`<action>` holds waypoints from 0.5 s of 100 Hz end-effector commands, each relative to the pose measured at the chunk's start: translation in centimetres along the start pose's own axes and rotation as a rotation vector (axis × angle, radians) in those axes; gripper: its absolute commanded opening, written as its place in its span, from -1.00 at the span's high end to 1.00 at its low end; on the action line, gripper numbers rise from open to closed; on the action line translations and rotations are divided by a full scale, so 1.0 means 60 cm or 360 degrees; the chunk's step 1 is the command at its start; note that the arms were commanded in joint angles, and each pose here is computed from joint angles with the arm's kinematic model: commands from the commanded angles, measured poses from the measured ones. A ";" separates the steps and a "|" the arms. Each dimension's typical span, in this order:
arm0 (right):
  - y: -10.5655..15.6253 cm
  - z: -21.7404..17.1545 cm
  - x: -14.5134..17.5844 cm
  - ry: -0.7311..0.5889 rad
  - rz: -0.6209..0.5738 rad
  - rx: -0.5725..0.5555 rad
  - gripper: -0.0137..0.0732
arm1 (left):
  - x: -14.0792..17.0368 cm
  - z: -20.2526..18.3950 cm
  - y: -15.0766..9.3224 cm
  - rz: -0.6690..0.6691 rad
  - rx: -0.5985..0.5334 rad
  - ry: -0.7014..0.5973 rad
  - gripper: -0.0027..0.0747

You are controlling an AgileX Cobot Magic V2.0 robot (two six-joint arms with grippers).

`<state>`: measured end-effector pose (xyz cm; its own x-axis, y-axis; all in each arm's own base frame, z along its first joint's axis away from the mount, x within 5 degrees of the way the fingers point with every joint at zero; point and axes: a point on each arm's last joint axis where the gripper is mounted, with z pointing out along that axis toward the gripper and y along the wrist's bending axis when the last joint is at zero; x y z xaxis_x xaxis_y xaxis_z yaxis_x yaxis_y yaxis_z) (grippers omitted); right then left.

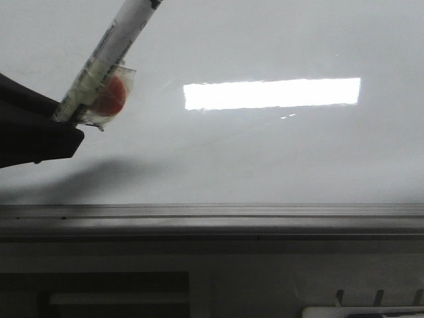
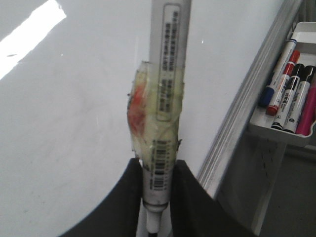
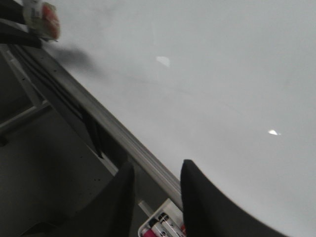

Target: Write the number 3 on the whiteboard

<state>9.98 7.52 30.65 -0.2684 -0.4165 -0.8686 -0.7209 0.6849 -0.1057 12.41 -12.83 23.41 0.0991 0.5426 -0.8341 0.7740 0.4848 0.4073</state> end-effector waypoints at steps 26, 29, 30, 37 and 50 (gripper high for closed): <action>0.033 0.049 -0.061 -0.0158 -0.0365 -0.0218 0.12 | -0.039 -0.006 0.000 0.0327 0.0014 -0.0308 0.98; 0.037 0.053 -0.065 -0.0166 -0.0382 -0.0239 0.11 | -0.039 -0.006 0.000 0.0348 0.0019 -0.0308 0.98; 0.040 0.055 -0.067 -0.0172 -0.0388 -0.0248 0.11 | -0.039 -0.006 0.000 0.0351 0.0019 -0.0308 0.98; 0.053 0.065 -0.077 -0.0193 -0.0433 -0.0300 0.00 | -0.039 -0.006 -0.001 0.0364 0.0022 -0.0309 0.98; 0.072 0.085 -0.099 -0.0280 -0.0472 -0.0331 -0.21 | -0.039 -0.006 -0.002 0.0421 0.0035 -0.0309 0.98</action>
<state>11.11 14.79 30.78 -0.0047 -0.5438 -0.8392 -0.8991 0.3696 -0.2345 11.97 -13.41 23.85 0.3445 0.5832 -0.7356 0.7403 0.3131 0.5949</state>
